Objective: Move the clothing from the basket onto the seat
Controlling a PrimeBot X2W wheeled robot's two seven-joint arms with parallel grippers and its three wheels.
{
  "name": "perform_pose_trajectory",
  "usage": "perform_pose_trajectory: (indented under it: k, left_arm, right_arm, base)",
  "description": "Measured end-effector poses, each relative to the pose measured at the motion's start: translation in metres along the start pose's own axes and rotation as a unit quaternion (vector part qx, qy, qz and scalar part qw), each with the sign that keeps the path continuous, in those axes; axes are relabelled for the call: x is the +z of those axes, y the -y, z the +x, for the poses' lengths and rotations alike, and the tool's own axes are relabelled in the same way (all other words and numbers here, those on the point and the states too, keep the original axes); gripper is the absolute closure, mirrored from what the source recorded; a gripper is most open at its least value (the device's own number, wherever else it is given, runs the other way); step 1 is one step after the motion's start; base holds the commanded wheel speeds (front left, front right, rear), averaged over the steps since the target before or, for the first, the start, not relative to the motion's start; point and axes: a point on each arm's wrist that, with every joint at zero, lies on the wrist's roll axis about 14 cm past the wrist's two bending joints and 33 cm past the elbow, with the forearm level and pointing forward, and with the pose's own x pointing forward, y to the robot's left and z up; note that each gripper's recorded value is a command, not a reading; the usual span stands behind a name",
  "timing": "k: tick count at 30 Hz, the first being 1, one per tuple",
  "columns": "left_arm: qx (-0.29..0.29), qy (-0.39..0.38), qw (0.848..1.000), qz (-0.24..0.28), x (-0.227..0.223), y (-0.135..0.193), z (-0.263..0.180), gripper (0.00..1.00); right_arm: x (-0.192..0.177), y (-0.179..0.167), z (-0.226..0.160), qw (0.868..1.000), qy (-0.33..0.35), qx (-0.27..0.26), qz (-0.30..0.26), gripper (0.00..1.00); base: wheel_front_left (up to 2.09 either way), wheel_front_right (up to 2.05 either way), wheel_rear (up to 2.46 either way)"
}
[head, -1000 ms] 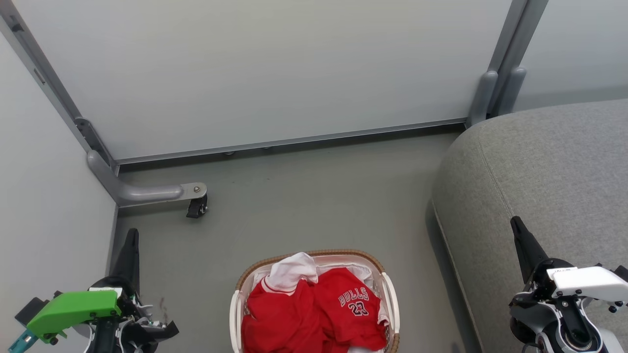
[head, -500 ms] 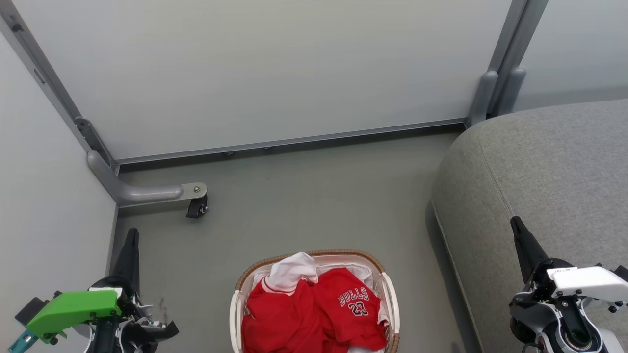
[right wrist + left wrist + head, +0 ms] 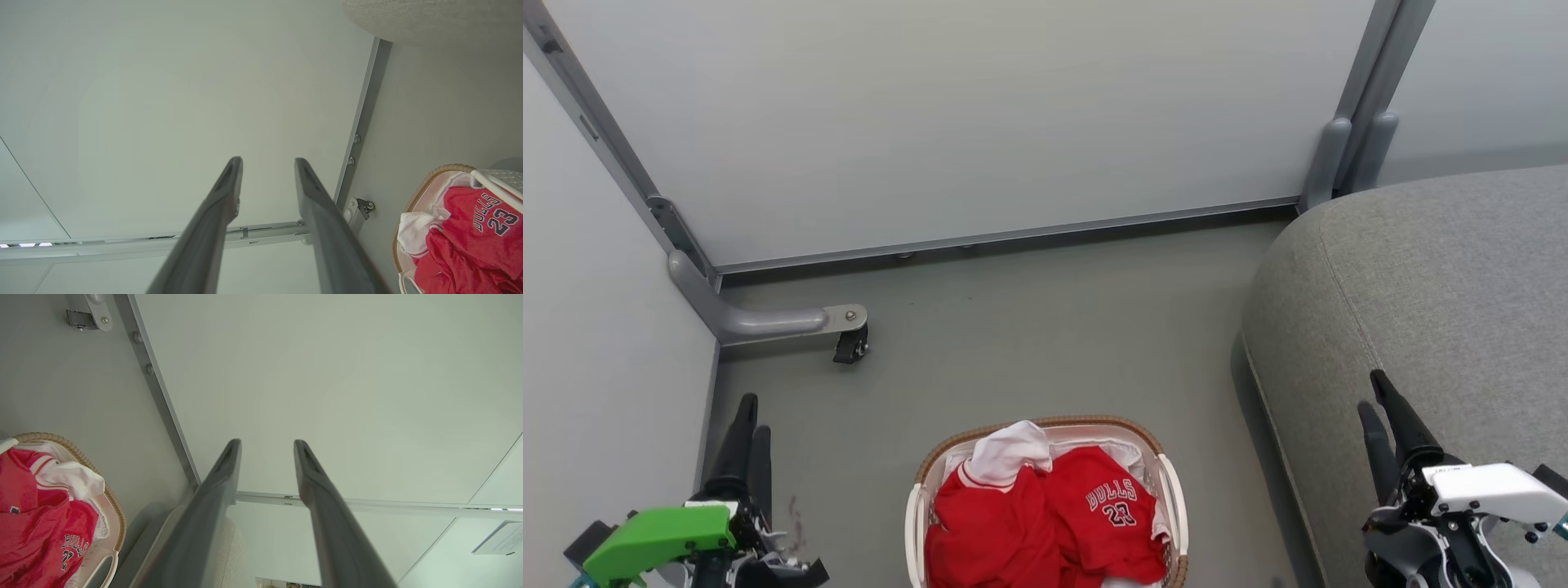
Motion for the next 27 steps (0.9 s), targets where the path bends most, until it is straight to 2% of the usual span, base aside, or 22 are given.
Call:
perform_pose_trajectory:
  k: [4, 14, 21, 27]
  left_arm:
    - [0.029, -0.002, 1.000, -0.002, -0.003, -0.020, -0.008, 0.00]
    - [0.026, -0.006, 1.000, 0.010, -0.015, -0.018, -0.007, 0.00]
    - [0.022, -0.007, 0.999, 0.043, -0.020, -0.015, -0.007, 0.00]
    - [0.011, -0.012, 0.995, 0.103, -0.025, -0.009, -0.005, 0.00]
  right_arm:
    - [-0.002, 0.017, -0.007, 1.000, 0.002, -0.025, 0.005, 0.00]
    - [0.002, 0.019, -0.008, 0.999, 0.020, -0.029, -0.013, 0.00]
    - [0.010, 0.019, -0.009, 0.997, 0.036, -0.031, -0.057, 0.00]
    - [0.015, 0.005, -0.007, 0.991, 0.046, -0.014, -0.122, 0.00]
  base:
    - [0.00, 0.00, 0.00]
    - [0.00, 0.00, 0.00]
    - [0.00, 0.00, 0.00]
    - [0.00, 0.00, 0.00]
